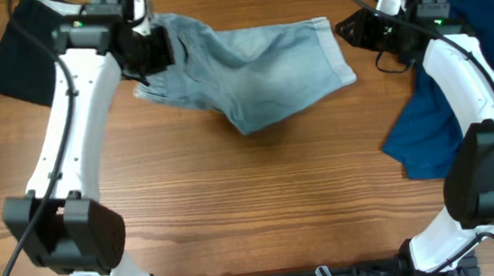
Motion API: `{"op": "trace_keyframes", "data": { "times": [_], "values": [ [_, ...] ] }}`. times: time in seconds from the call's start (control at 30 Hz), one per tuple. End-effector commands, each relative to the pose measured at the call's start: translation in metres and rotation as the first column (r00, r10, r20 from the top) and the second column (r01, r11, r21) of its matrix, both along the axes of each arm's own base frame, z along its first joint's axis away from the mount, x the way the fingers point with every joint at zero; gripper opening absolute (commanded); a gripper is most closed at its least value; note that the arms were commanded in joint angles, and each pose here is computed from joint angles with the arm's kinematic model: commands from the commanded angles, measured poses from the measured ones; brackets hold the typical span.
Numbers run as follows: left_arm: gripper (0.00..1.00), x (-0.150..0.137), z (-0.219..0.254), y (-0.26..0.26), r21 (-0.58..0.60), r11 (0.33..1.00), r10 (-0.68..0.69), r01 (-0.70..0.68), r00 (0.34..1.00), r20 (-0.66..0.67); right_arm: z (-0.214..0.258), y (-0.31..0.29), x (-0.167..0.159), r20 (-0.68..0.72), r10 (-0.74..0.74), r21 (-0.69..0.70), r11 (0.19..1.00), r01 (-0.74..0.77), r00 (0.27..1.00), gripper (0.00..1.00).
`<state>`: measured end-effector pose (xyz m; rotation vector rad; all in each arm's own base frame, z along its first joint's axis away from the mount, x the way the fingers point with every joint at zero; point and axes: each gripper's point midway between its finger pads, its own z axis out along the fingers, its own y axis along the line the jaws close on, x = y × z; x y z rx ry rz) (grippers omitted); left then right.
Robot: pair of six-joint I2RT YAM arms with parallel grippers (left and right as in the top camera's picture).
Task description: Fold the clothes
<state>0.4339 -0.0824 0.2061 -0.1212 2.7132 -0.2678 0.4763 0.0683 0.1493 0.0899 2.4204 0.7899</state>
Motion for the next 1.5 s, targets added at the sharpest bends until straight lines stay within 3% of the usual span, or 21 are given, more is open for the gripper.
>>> {"op": "trace_keyframes", "data": {
  "times": [0.0, 0.07, 0.2, 0.27, 0.37, 0.47, 0.57, 0.8, 0.97, 1.13, 1.27, 1.47],
  "values": [
    [0.04, 0.009, 0.056, 0.045, 0.138, 0.99, -0.016, -0.007, 0.987, 0.16, -0.009, 0.018, 0.0, 0.011, 0.051, -0.067, 0.996, -0.05, 0.999, 0.24],
    [0.04, 0.01, 0.056, 0.061, 0.153, 0.988, -0.006, -0.019, 0.987, 0.162, -0.015, 0.027, 0.001, 0.008, 0.063, -0.086, 0.994, -0.062, 0.998, 0.33],
    [0.04, 0.007, 0.054, 0.086, 0.181, 0.983, 0.003, -0.03, 0.989, 0.148, -0.041, 0.056, 0.0, -0.027, 0.12, -0.094, 0.988, -0.122, 0.992, 0.33],
    [0.04, 0.008, 0.054, 0.088, 0.178, 0.983, 0.008, -0.034, 0.989, 0.149, -0.057, 0.074, 0.003, -0.031, 0.155, -0.088, 0.984, -0.157, 0.987, 0.29],
    [0.04, 0.008, 0.054, 0.077, 0.139, 0.99, -0.016, -0.005, 0.989, 0.149, -0.071, 0.101, 0.013, 0.021, 0.215, -0.062, 0.975, -0.214, 0.976, 0.13],
    [0.04, 0.009, 0.054, 0.069, 0.113, 0.994, -0.013, -0.005, 0.988, 0.151, -0.074, 0.124, 0.02, 0.082, 0.259, -0.038, 0.966, -0.257, 0.962, 0.04],
    [0.04, 0.01, 0.054, 0.066, 0.095, 0.995, -0.011, -0.004, 0.988, 0.155, -0.087, 0.141, 0.019, 0.08, 0.279, -0.031, 0.96, -0.278, 0.957, 0.04],
    [0.04, 0.01, 0.055, 0.065, 0.071, 0.997, 0.022, -0.033, 0.988, 0.154, -0.147, 0.138, 0.012, -0.071, 0.195, -0.065, 0.978, -0.2, 0.978, 0.04],
    [0.04, 0.019, 0.053, 0.05, -0.021, 0.999, 0.05, -0.047, 0.986, 0.158, -0.172, 0.13, 0.003, -0.164, 0.138, -0.076, 0.985, -0.152, 0.977, 0.04],
    [0.04, 0.049, 0.026, 0.004, -0.098, 0.994, 0.064, -0.05, 0.987, 0.149, -0.175, 0.13, -0.005, -0.219, 0.118, -0.052, 0.99, -0.133, 0.969, 0.04],
    [0.04, 0.074, -0.017, -0.059, -0.133, 0.991, 0.001, 0.017, 0.991, 0.135, -0.174, 0.129, -0.004, -0.225, 0.113, -0.04, 0.991, -0.125, 0.968, 0.04],
    [0.04, 0.078, -0.07, -0.128, -0.181, 0.979, -0.078, 0.092, 0.994, 0.083, -0.172, 0.122, -0.002, -0.235, 0.1, -0.009, 0.994, -0.105, 0.967, 0.04]
  ]
}}
